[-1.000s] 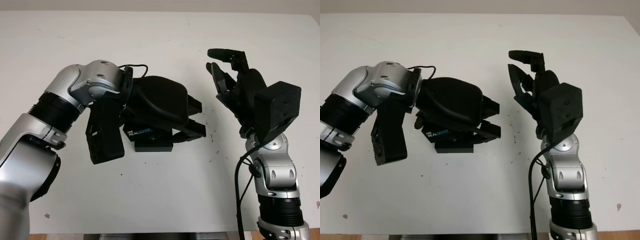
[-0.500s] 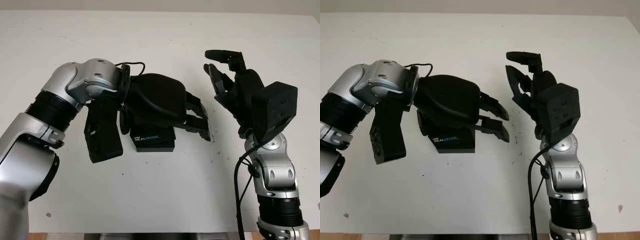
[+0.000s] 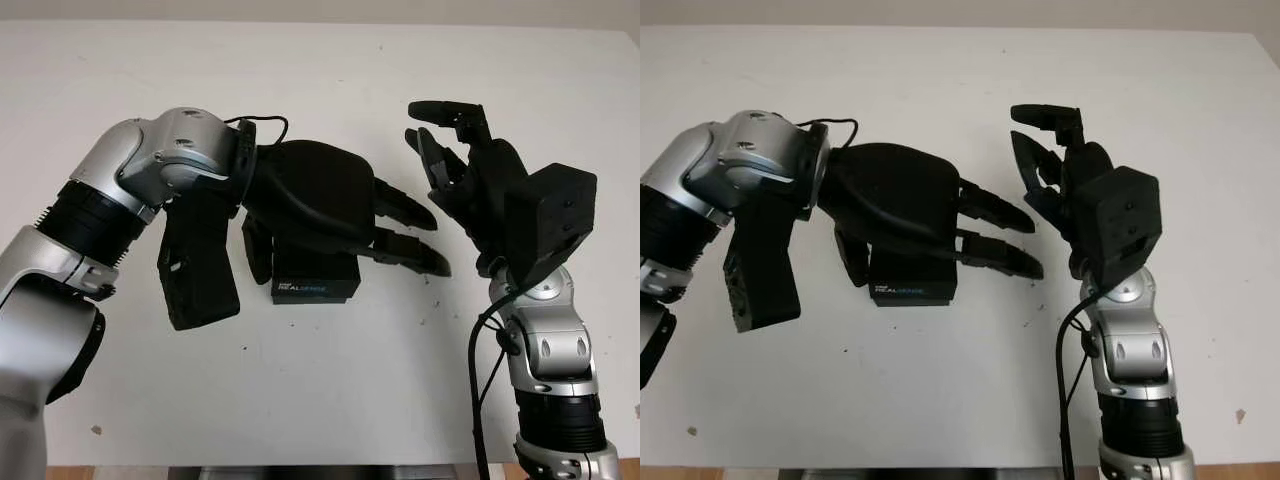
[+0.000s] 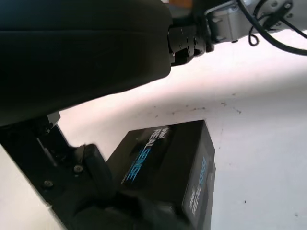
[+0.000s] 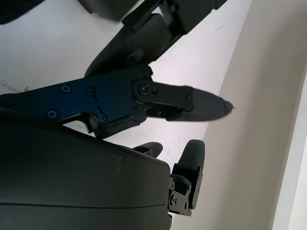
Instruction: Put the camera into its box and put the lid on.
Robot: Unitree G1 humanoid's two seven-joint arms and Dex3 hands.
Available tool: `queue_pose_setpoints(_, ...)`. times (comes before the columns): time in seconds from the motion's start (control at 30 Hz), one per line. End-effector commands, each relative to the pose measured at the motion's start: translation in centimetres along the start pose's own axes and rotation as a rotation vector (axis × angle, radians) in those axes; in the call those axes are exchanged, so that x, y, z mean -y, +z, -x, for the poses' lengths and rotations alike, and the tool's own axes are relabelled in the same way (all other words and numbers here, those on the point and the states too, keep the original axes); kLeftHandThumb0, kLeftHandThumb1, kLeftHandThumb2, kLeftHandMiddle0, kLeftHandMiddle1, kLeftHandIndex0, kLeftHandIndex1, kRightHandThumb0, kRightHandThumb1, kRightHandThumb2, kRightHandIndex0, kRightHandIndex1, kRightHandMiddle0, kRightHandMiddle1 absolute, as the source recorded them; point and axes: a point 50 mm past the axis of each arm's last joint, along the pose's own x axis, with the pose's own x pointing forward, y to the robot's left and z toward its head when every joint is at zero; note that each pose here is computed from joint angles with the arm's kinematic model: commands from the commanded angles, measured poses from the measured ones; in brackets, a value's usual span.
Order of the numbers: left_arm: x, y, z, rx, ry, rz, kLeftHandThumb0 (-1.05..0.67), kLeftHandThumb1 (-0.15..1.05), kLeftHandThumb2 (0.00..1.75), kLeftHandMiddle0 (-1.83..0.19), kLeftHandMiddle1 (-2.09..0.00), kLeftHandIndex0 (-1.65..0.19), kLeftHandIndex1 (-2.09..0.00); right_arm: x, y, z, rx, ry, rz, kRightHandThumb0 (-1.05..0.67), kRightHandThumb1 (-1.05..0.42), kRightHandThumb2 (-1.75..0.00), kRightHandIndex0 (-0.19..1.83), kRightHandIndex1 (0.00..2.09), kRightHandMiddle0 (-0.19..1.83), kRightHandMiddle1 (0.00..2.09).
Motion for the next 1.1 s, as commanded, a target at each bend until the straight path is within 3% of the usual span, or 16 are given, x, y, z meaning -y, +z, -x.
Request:
queue_pose_setpoints(0.0, -0.5, 0.1, 0.6, -0.011, -0.017, 0.022, -0.89, 1.05, 0.72, 0.18, 0.00, 0.19, 0.00, 0.0, 0.1, 0.0, 0.006, 0.001, -0.018, -0.65, -1.05, -0.51, 0.23, 0.26, -0.19, 1.20)
queue_pose_setpoints(0.2, -1.2, -0.9, 2.1, -0.126, -0.136, 0.110, -0.89, 1.05, 0.65, 0.19, 0.00, 0.19, 0.00, 0.1, -0.1, -0.1, 0.007, 0.009, -0.015, -0.66, -1.05, -0.50, 0.23, 0.27, -0.19, 1.21)
queue_pose_setpoints(0.33, -1.3, -1.8, 3.1, -0.212, -0.165, 0.104, -0.66, 1.05, 0.43, 0.19, 0.00, 0.19, 0.00, 0.1, -0.1, -0.2, 0.010, 0.005, -0.009, -0.66, -1.05, -0.50, 0.23, 0.29, -0.18, 1.22)
queue_pose_setpoints(0.4, -1.2, -2.3, 3.6, -0.267, -0.160, 0.103, -0.55, 1.05, 0.45, 0.19, 0.00, 0.19, 0.00, 0.2, -0.2, -0.3, 0.008, 0.008, -0.014, -0.66, -1.05, -0.50, 0.22, 0.31, -0.19, 1.27)
queue_pose_setpoints(0.53, -0.8, -3.3, 4.3, -0.366, -0.148, 0.088, -0.54, 1.05, 0.49, 0.19, 0.00, 0.19, 0.00, 0.3, -0.2, -0.5, 0.004, 0.015, -0.019, -0.66, -1.05, -0.50, 0.21, 0.32, -0.19, 1.29)
queue_pose_setpoints(0.67, -0.5, -4.1, 5.1, -0.508, -0.045, 0.089, -0.75, 1.05, 0.48, 0.19, 0.00, 0.19, 0.00, 0.4, -0.2, -0.7, 0.002, 0.023, -0.014, -0.68, -1.05, -0.50, 0.20, 0.34, -0.19, 1.22)
queue_pose_setpoints(0.83, 0.1, -3.4, 5.8, -0.667, 0.265, 0.159, -1.00, 1.05, 0.51, 0.19, 0.00, 0.19, 0.00, 0.4, -0.1, -0.9, 0.010, 0.015, 0.002, -0.69, -1.05, -0.50, 0.19, 0.35, -0.17, 1.12)
queue_pose_setpoints(0.9, 1.1, -2.6, 5.7, -0.683, 0.360, 0.263, -1.04, 1.05, 0.46, 0.19, 0.00, 0.19, 0.00, 0.4, -0.1, -0.9, 0.012, 0.017, 0.003, -0.69, -1.05, -0.51, 0.18, 0.36, -0.18, 1.12)
queue_pose_setpoints(1.07, 3.2, -0.9, 5.6, -0.658, 0.412, 0.430, -1.05, 1.05, 0.39, 0.19, 0.00, 0.19, 0.00, 0.6, -0.2, -0.9, 0.011, 0.017, -0.021, -0.70, -1.05, -0.49, 0.17, 0.36, -0.19, 1.12)
